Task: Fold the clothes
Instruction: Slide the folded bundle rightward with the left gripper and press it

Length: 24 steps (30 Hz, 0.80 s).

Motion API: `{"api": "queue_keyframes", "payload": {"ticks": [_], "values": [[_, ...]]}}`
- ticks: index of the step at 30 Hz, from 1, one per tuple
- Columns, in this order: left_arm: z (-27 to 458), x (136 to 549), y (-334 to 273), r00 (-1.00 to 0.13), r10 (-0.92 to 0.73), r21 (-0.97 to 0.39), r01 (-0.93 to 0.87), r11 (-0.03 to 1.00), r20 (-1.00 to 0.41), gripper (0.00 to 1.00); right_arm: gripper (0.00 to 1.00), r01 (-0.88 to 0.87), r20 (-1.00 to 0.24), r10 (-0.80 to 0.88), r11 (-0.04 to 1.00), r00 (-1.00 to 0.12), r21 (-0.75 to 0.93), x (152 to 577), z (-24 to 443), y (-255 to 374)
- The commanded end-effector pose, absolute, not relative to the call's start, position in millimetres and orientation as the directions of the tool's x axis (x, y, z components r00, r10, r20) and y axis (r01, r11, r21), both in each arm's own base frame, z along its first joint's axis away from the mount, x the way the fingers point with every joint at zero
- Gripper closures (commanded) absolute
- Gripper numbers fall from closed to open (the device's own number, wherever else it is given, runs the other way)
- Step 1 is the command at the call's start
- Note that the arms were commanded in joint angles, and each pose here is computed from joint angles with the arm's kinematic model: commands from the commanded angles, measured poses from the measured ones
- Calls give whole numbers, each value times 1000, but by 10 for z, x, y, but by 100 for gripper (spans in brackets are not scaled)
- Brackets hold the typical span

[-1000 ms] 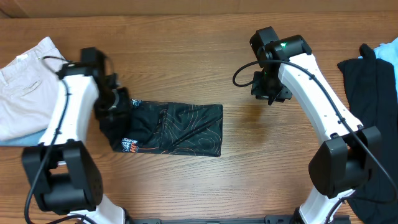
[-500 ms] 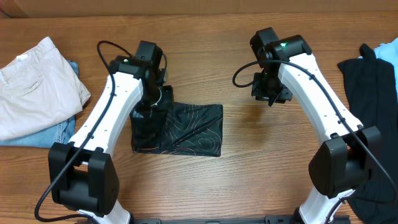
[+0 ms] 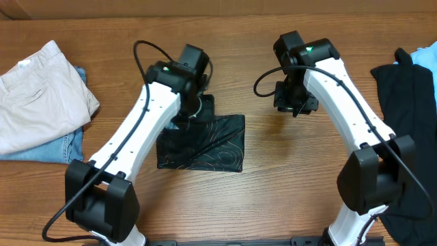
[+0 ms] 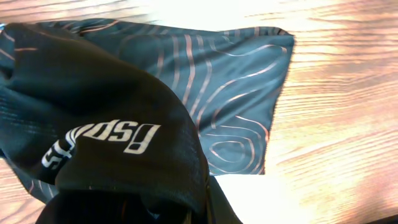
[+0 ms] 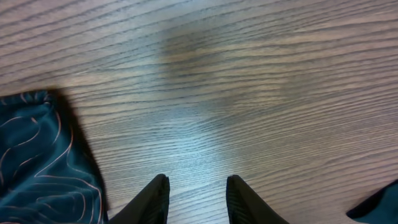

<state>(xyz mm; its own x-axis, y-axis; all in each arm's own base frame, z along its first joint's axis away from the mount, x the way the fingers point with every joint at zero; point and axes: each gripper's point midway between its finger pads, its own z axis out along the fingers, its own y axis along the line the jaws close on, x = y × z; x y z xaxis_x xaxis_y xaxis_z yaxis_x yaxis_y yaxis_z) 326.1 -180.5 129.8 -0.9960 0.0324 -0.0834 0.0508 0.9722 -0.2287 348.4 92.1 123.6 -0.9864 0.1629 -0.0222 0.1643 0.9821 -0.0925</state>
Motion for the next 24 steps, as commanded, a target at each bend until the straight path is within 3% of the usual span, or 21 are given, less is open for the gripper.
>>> {"api": "queue_keyframes", "payload": {"ticks": [1, 24], "values": [[1355, 3283, -1963, -994, 30, -236, 55, 970, -108, 96, 66, 158, -9, 158, 983, -987, -97, 3492, 1171, 922], [1363, 3203, -2426, -983, 95, -279, 137, 951, -159, 87, 66, 158, -13, 158, 983, -987, -95, 3501, 1170, 926]]}}
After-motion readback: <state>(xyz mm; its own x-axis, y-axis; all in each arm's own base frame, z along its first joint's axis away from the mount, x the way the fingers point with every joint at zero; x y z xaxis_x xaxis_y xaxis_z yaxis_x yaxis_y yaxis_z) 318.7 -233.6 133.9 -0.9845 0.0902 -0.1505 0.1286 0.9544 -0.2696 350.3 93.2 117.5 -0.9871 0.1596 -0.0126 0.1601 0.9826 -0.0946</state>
